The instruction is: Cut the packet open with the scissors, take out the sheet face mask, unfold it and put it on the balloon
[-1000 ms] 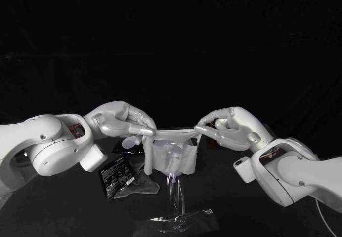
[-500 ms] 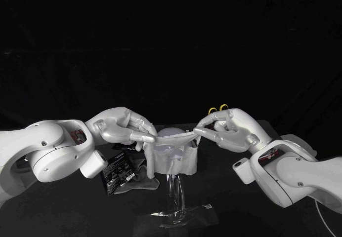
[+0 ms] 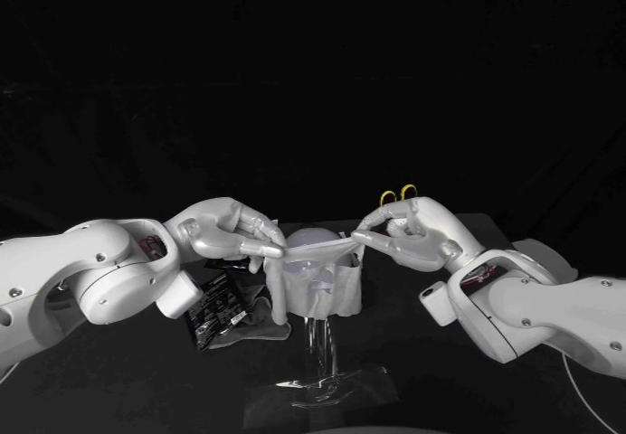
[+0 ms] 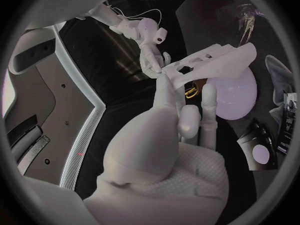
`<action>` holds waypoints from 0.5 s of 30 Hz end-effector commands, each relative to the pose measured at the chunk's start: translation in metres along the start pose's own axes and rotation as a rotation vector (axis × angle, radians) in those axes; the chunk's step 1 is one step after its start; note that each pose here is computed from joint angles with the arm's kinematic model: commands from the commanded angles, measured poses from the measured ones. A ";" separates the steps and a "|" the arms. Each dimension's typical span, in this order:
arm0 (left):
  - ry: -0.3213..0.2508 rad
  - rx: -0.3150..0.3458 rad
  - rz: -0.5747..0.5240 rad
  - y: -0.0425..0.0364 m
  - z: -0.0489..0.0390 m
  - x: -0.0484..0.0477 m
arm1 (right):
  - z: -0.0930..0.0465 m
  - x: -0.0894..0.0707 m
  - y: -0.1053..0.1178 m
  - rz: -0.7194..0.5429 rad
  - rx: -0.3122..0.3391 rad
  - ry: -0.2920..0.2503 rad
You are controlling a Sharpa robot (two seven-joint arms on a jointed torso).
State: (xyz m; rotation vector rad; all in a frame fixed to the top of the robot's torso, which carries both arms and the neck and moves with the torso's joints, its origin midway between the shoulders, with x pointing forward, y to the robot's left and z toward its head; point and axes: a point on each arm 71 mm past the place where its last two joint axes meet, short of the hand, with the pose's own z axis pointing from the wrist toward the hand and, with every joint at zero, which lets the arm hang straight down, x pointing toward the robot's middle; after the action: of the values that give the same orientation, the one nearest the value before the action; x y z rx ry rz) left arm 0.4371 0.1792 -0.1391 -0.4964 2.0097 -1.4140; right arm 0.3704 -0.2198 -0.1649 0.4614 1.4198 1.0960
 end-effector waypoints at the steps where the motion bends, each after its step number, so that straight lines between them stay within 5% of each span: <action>1: -0.029 0.006 0.012 0.0025 0.0057 -0.0083 | 0.006 0.002 -0.007 -0.007 0.000 0.022; 15: -0.075 -0.026 0.039 0.0105 0.0340 -0.0281 | 0.039 0.008 -0.030 -0.054 0.026 0.011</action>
State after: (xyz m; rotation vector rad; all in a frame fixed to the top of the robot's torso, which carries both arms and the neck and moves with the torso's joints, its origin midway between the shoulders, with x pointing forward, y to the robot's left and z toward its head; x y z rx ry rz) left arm 0.4792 0.1768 -0.1501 -0.5186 1.9830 -1.3303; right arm 0.4125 -0.2152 -0.1869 0.4430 1.4408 1.0339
